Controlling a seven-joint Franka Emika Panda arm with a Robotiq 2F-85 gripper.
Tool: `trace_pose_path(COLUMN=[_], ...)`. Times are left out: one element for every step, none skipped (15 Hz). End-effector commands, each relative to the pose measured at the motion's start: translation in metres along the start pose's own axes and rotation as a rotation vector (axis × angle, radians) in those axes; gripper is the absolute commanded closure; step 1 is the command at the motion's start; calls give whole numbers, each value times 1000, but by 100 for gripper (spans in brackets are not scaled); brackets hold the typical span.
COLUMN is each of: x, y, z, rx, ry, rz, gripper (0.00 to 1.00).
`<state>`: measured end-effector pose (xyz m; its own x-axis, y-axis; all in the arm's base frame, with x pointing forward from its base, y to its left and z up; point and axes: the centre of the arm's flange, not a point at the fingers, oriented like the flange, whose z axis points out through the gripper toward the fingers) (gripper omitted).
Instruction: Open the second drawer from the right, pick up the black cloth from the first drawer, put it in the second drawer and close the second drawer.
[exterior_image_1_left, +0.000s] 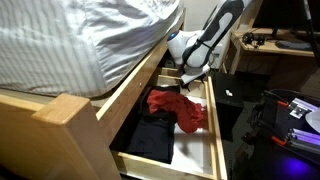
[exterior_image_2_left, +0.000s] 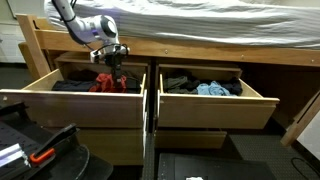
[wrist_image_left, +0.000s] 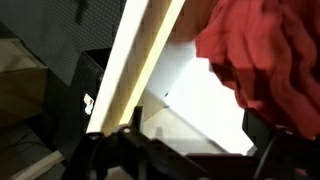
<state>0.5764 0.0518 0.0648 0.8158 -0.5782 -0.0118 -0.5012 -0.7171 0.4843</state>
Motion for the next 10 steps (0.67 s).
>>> trace_pose_path(x=[-59, -72, -84, -73, -83, -86, -84, -85, -92, -97], y=[-47, -53, -55, -57, -63, -65, -65, -64, -62, -60], z=[12, 16, 17, 16, 17, 17, 16, 14, 11, 4], rx=[-113, -138, -169, -115, -126, -126, -124, -122, -95, -43], ry=[65, 88, 127, 85, 95, 98, 98, 114, 148, 176], rz=[-159, -211, -233, -190, -198, -199, -196, -196, -248, -298], gripper=[0, 0, 0, 0, 0, 0, 0, 0, 0, 0])
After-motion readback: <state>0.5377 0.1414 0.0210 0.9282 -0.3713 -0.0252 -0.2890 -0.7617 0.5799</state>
